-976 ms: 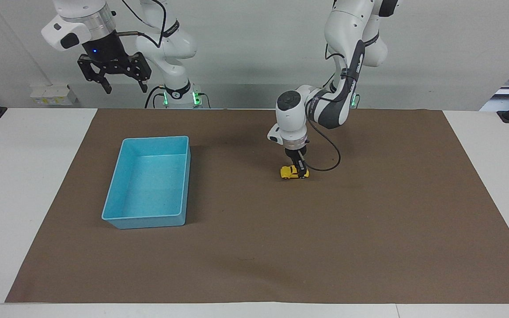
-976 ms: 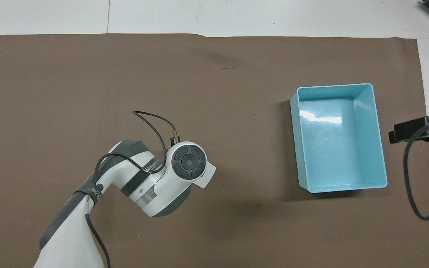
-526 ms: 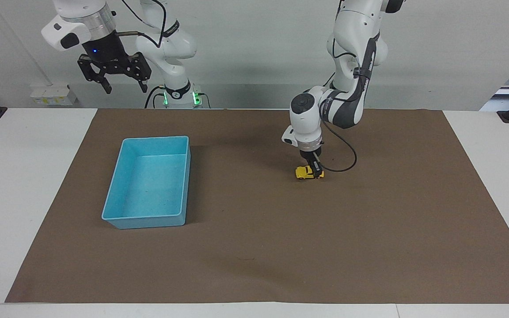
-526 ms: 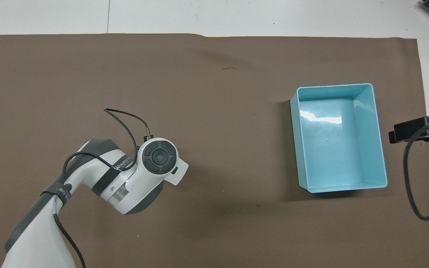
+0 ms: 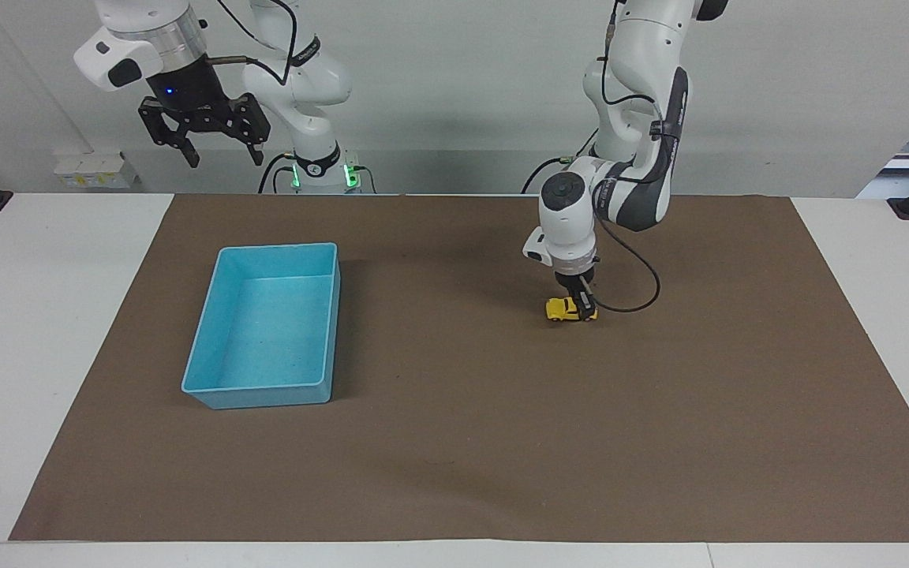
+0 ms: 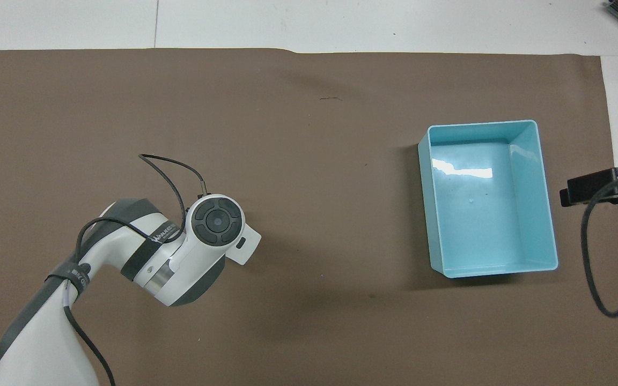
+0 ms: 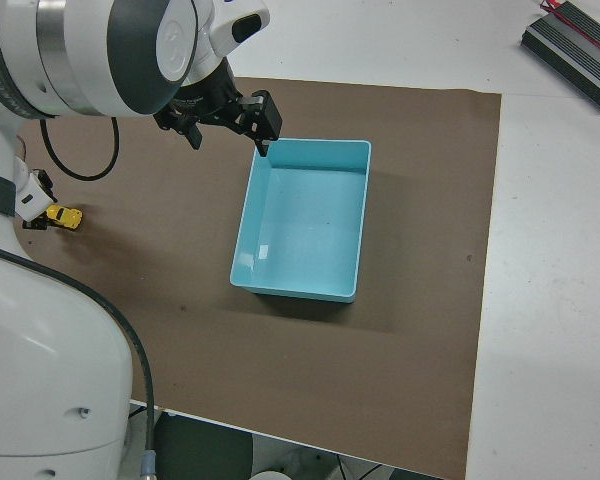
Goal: Wind up and store yellow beetle car
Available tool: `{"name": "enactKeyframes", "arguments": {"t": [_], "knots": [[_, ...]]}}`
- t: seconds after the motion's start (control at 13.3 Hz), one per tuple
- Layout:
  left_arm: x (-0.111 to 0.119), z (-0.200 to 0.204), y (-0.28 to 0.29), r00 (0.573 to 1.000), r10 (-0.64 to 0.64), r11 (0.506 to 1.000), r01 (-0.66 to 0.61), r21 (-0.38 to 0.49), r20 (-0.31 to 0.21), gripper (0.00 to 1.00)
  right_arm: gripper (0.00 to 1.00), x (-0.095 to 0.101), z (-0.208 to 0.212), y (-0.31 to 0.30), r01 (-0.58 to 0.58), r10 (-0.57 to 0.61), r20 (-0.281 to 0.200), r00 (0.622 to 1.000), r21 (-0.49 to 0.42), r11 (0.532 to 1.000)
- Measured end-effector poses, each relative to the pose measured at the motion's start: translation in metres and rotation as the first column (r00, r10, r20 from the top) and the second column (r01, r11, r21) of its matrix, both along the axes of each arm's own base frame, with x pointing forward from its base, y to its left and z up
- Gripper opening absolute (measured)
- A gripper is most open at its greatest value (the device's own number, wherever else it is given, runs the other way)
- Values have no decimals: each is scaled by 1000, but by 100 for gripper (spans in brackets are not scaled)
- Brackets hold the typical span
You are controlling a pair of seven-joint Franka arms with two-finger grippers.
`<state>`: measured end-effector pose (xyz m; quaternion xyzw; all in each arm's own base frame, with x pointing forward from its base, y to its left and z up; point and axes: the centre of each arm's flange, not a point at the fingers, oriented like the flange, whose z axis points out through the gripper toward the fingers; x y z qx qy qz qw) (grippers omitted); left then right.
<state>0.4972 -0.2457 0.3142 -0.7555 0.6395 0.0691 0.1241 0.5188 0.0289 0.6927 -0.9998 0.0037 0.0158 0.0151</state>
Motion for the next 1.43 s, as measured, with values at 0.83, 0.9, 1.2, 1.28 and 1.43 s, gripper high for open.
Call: {"name": "enactKeyframes", "arguments": {"t": [0.83, 0.9, 1.2, 1.28, 1.43], "knots": [[86, 152, 82, 849, 526, 824, -497, -272, 43, 100, 100, 0, 0, 0, 0, 0, 0, 1000, 0, 1000], [91, 164, 99, 798, 602, 765, -567, -305, 29, 100, 100, 0, 0, 0, 0, 0, 0, 1000, 0, 1000], [91, 200, 129, 540, 840, 492, -794, -357, -44, 100, 100, 0, 0, 0, 0, 0, 0, 1000, 0, 1000], [90, 212, 128, 465, 883, 420, -839, -346, -56, 100, 100, 0, 0, 0, 0, 0, 0, 1000, 0, 1000], [87, 237, 136, 368, 927, 329, -888, -320, -68, 100, 100, 0, 0, 0, 0, 0, 0, 1000, 0, 1000]]}}
